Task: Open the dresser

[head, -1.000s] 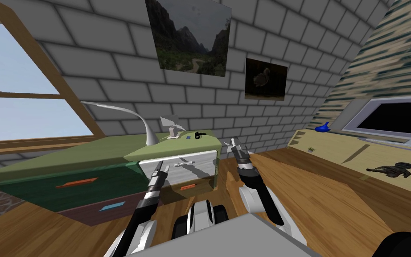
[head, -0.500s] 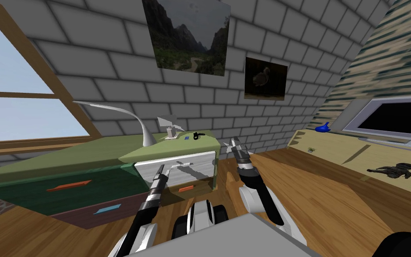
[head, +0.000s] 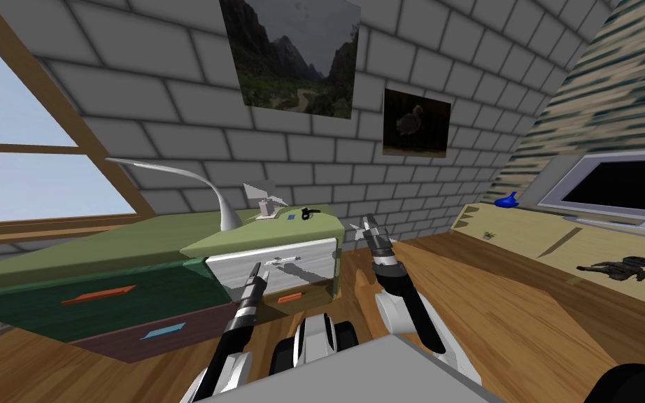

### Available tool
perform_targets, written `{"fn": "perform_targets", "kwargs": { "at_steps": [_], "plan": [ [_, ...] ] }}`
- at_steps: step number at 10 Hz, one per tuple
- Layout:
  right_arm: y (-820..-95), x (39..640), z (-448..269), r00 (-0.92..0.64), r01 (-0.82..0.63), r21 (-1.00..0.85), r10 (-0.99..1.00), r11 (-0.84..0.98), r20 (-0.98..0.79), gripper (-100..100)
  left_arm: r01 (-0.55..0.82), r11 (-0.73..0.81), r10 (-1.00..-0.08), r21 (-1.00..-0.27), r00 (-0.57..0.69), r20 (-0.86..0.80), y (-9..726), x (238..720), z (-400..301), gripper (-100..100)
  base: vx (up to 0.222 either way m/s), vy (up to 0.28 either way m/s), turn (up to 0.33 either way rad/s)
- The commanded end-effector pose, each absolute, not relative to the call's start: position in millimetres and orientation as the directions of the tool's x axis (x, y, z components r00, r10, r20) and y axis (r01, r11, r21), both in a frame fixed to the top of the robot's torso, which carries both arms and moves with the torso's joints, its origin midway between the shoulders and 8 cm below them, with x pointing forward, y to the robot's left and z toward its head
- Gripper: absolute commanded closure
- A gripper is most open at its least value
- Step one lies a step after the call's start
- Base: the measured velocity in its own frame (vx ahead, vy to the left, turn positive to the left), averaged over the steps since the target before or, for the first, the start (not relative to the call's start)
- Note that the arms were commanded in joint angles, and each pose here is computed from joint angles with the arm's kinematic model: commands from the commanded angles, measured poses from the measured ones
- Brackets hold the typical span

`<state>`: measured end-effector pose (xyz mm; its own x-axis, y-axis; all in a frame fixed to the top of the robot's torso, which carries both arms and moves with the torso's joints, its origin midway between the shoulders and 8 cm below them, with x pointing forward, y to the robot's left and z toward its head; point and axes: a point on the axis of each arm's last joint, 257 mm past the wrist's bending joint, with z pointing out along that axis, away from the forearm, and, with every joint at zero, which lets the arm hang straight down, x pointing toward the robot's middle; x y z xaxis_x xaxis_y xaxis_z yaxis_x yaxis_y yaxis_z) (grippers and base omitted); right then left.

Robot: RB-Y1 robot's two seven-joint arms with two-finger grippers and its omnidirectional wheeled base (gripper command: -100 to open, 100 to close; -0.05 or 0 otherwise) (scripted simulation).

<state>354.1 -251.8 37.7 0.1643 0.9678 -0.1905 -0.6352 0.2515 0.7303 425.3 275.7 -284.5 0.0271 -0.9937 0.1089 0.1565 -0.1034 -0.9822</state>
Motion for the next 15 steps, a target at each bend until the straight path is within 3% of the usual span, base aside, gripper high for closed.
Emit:
{"fn": "perform_targets", "kwargs": {
  "at_steps": [1, 6, 7, 15],
  "plan": [
    [-251.8, 354.1, 37.7, 0.164, -0.635, 0.73, 0.968, 0.252, -0.19, 0, 0.117, -0.146, -0.987, -0.982, 0.046, 0.152, 265.2, 422.9, -308.0, -100, 0.022, -0.034, -0.002],
    [-251.9, 354.1, 37.7, 0.164, -0.635, 0.73, 0.968, 0.252, -0.191, 0, 0.111, -0.162, -0.984, -0.981, 0.051, 0.169, 261.9, 429.7, -306.4, -100, 0.044, -0.011, -0.001],
    [-251.9, 354.1, 37.7, 0.164, -0.635, 0.73, 0.968, 0.252, -0.191, 0, 0.109, -0.163, -0.984, -0.981, 0.052, 0.17, 260.2, 423.2, -313.0, 100, -0.047, -0.003, 0.001],
    [-251.8, 354.2, 37.8, 0.164, -0.635, 0.73, 0.968, 0.251, -0.19, 0, 0.103, -0.162, -0.985, -0.981, 0.04, 0.167, 259.1, 419.8, -303.6, 100, -0.147, -0.01, 0.019]
  ]
}}
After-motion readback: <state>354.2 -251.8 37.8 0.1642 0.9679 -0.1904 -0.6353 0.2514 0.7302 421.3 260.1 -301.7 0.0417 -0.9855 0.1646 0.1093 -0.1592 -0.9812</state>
